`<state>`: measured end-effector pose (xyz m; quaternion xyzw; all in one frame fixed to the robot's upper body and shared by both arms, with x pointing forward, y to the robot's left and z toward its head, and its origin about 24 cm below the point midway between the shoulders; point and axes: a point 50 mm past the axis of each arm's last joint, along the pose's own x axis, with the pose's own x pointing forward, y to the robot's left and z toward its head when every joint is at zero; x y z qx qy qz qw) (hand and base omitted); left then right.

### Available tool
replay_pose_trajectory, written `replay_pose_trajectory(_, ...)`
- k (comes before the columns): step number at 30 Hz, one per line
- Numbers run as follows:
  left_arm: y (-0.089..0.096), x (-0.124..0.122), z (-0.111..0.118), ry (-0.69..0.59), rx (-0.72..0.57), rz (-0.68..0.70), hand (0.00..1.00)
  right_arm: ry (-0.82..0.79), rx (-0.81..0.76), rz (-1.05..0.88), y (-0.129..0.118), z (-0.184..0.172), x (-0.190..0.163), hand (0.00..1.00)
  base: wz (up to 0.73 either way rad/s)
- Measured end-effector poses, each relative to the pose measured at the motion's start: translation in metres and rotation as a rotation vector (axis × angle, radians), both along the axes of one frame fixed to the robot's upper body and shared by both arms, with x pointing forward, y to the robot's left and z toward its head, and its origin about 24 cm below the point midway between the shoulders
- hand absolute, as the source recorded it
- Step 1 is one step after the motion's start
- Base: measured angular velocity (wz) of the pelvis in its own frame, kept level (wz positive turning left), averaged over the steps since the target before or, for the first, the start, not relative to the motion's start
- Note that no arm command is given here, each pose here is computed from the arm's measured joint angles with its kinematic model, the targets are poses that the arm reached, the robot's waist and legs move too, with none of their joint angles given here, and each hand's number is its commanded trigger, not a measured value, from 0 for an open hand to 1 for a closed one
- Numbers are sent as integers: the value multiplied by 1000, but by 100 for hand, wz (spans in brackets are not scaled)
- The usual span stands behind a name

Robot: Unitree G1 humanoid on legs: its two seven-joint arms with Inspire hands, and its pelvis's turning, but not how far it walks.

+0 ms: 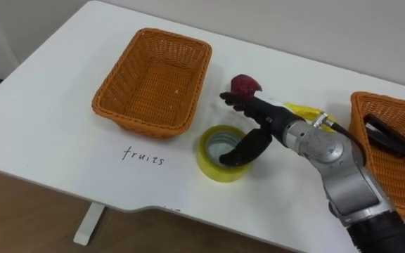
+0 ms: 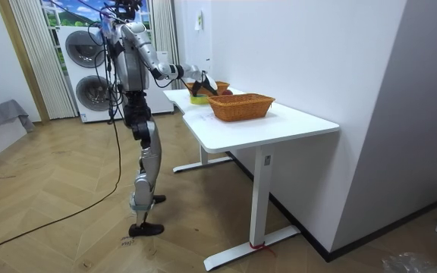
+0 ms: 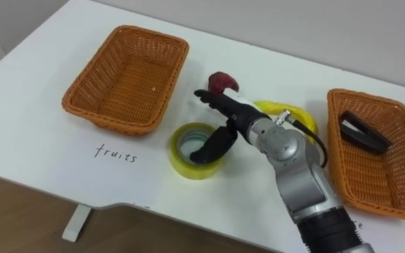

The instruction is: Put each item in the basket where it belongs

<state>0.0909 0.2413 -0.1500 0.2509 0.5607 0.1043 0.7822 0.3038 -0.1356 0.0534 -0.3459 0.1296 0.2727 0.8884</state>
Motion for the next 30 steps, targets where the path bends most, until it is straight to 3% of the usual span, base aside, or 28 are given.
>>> replay_pose_trajectory(9,1,0,0,4,-16,4,0,53,-9,47,7,-5,-4,0,-2)
replay_pose_trajectory(10,2,1,0,3,-17,4,0,59,-10,58,9,-5,-4,56,0)
replay_pose_trajectory(11,2,1,0,2,-17,3,0,61,-11,61,9,-6,-4,100,0)
replay_pose_trajectory(30,4,3,1,10,-25,-2,0,40,-84,50,8,-1,0,100,0)
